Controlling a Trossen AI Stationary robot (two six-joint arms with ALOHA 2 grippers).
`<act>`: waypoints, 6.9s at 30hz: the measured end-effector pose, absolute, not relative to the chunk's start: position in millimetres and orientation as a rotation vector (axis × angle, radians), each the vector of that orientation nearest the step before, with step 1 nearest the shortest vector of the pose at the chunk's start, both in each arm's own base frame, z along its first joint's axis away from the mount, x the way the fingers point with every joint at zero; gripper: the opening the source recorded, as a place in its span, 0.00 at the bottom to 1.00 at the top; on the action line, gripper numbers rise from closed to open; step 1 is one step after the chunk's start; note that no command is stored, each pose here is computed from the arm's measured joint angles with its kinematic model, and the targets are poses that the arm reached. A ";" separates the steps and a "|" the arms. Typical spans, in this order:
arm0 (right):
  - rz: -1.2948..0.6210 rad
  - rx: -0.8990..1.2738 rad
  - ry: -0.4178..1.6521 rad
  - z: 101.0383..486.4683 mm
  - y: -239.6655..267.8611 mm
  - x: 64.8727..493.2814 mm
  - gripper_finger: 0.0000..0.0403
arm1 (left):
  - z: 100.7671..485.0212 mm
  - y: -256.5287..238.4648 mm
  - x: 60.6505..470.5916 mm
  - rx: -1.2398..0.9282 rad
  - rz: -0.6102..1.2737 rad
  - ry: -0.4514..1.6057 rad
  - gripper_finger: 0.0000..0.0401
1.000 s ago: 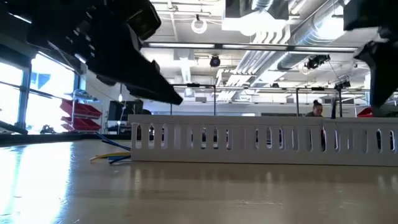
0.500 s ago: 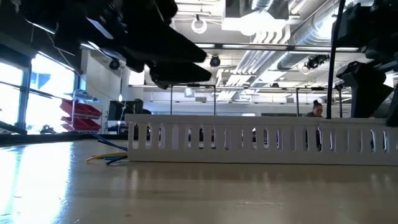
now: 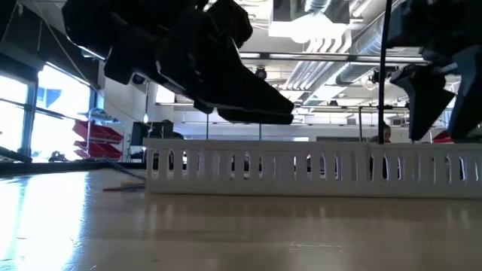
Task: Ziptie cables
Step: Close the white cable duct
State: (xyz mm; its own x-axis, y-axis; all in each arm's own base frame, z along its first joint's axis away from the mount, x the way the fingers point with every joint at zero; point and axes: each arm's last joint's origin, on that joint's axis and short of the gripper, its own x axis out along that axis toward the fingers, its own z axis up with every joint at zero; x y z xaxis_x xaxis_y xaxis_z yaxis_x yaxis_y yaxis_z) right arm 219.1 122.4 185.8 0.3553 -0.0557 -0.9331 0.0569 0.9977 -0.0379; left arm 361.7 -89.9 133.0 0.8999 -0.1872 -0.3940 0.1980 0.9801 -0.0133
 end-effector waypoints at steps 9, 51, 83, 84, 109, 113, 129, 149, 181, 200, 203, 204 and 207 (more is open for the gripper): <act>-0.403 0.119 1.425 205.4 122.8 171.9 0.77 | 124.2 -68.1 361.8 0.025 -0.140 0.513 0.58; -0.234 0.870 0.671 145.0 108.5 119.4 0.12 | 160.7 -108.9 343.3 0.180 -0.014 0.512 0.58; -0.058 1.005 0.407 174.2 112.9 143.9 0.00 | 131.2 -162.4 382.8 0.193 0.020 0.161 0.50; -0.058 1.005 0.409 174.1 112.5 144.2 0.00 | 133.7 -164.3 386.1 0.225 0.038 0.151 0.50; -0.030 0.707 0.534 164.6 94.6 153.1 0.00 | 169.5 -72.5 459.0 0.000 -0.151 0.320 0.50; -0.028 0.694 0.533 164.8 92.2 154.9 0.00 | 165.1 -65.8 458.4 -0.017 -0.147 0.370 0.50; -0.079 0.717 0.592 158.8 88.6 152.8 0.00 | 146.4 -65.1 461.8 -0.055 -0.233 0.408 0.15; -0.153 0.827 0.543 159.1 86.9 153.3 0.00 | 165.3 -58.8 457.8 0.084 -0.223 0.377 0.13; -0.085 1.087 0.427 121.4 76.3 164.5 0.00 | 135.6 -98.7 458.7 0.446 0.089 0.354 0.50; 0.016 0.945 0.456 122.5 104.3 193.7 0.26 | 148.8 -124.8 446.1 0.264 -0.133 0.409 0.50; 0.033 0.936 0.471 121.9 107.4 191.8 0.40 | 163.2 -140.9 432.4 0.204 -0.177 0.479 0.50; 0.054 0.929 0.485 121.8 108.3 191.3 0.45 | 168.1 -145.8 427.6 0.191 -0.180 0.498 0.50; 0.166 0.897 0.570 122.4 113.7 191.6 0.55 | 178.6 -160.3 414.4 0.182 -0.146 0.539 0.50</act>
